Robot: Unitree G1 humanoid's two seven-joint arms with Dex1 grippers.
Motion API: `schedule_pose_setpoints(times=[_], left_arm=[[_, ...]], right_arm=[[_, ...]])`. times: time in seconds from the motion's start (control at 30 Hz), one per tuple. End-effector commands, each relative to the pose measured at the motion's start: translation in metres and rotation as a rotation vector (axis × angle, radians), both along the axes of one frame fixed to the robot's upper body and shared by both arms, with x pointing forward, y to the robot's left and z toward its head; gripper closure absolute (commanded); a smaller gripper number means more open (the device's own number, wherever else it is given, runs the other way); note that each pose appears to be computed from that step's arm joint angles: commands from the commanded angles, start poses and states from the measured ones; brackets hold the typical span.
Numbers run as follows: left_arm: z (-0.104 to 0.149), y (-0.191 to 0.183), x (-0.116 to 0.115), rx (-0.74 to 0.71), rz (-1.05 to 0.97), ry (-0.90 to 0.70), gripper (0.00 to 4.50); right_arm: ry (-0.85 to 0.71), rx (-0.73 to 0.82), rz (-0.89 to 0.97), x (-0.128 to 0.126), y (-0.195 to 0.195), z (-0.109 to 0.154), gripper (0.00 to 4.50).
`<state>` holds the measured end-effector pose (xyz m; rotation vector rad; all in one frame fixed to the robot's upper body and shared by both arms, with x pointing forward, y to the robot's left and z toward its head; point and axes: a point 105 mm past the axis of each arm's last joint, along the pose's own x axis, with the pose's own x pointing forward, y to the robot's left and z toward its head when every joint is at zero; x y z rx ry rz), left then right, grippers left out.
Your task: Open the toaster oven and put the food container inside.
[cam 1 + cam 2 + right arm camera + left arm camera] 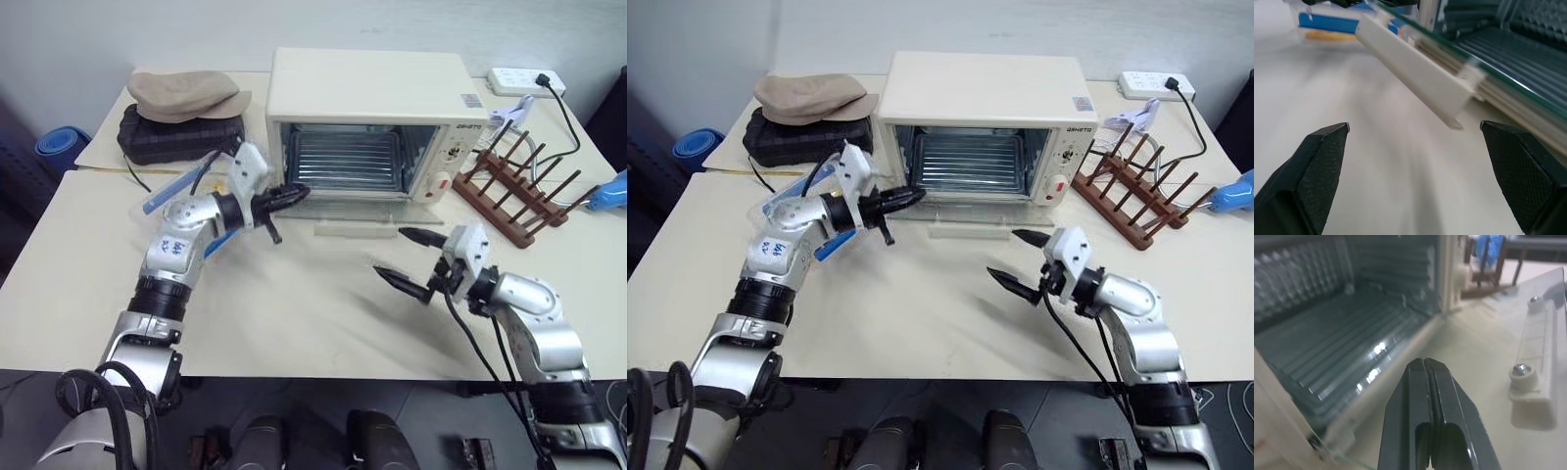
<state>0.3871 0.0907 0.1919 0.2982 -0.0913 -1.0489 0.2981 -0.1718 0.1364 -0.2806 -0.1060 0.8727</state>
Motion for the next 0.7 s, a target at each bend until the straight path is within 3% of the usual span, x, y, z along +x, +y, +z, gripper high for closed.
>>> schedule_pose_setpoints(times=[0.03,0.23,0.43,0.6,0.7], left_arm=[[-0.007,-0.006,-0.010,0.050,-0.019,-0.019,4.48],[-0.029,-0.003,-0.017,0.089,0.109,0.002,4.48],[-0.030,0.015,-0.043,-0.025,0.184,0.072,4.48],[-0.012,0.079,-0.079,-0.243,0.340,0.093,3.37],[-0.024,0.151,-0.104,-0.336,0.666,0.203,2.46]], right_arm=[[-0.043,-0.020,-0.072,-0.020,-0.027,0.004,0.00],[-0.091,0.038,-0.088,-0.048,-0.048,0.012,0.00],[-0.189,0.064,-0.018,-0.034,-0.029,0.036,0.00],[-0.248,0.253,0.106,-0.022,0.011,0.065,0.00],[-0.261,0.313,0.179,-0.023,0.032,0.073,0.00]])
